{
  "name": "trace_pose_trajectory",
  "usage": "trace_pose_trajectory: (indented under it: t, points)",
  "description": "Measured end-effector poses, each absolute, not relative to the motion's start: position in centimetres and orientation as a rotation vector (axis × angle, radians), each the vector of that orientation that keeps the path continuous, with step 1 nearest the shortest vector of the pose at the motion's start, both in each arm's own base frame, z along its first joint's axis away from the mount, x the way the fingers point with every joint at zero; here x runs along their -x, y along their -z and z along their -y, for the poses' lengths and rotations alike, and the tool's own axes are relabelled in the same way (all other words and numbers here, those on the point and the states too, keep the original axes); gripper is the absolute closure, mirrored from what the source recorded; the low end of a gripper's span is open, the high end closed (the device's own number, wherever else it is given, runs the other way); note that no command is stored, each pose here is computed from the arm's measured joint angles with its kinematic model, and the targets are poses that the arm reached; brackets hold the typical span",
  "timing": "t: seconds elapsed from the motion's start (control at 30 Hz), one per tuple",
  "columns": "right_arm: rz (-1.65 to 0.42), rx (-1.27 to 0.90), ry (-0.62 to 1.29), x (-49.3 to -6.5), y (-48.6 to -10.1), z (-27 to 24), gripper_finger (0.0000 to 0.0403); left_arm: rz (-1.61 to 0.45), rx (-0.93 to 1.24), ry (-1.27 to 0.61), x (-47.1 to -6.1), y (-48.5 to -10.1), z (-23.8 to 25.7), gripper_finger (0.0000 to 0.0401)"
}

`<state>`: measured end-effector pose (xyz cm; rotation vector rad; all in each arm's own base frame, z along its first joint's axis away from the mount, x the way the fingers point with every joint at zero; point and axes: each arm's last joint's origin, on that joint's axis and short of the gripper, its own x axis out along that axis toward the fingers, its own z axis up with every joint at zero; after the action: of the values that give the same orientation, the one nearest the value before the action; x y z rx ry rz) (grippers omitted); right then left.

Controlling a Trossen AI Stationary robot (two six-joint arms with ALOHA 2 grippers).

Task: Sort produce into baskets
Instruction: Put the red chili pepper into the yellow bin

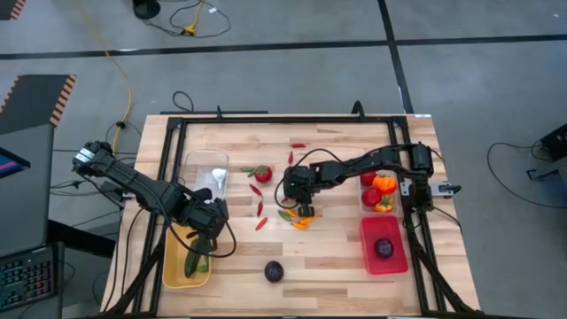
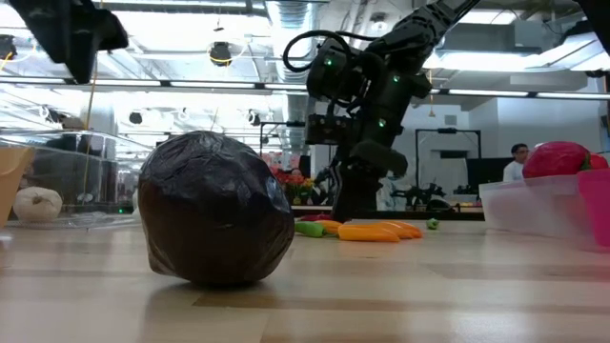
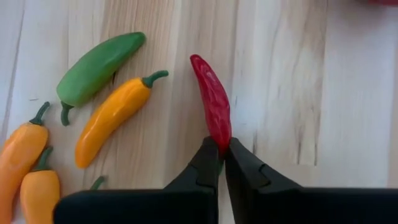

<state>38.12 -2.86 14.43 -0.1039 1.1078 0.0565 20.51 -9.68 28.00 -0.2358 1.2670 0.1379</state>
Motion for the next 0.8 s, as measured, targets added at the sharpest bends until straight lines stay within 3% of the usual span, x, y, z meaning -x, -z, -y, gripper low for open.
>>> trace_pose_trajectory:
  t: [0.27, 0.8]
  points:
    - [-1.069, 0.126, -0.084, -39.8, -17.6, 1.6, 0.0348, -1.132, 0.144, -0.134, -21.7, -28.4, 9.2, 0.0242]
    - [-0.768, 0.096, -0.076, -43.5, -24.6, -0.5, 0.0347, -0.965, 0.135, -0.28, -23.6, -28.9, 6.8, 0.0242]
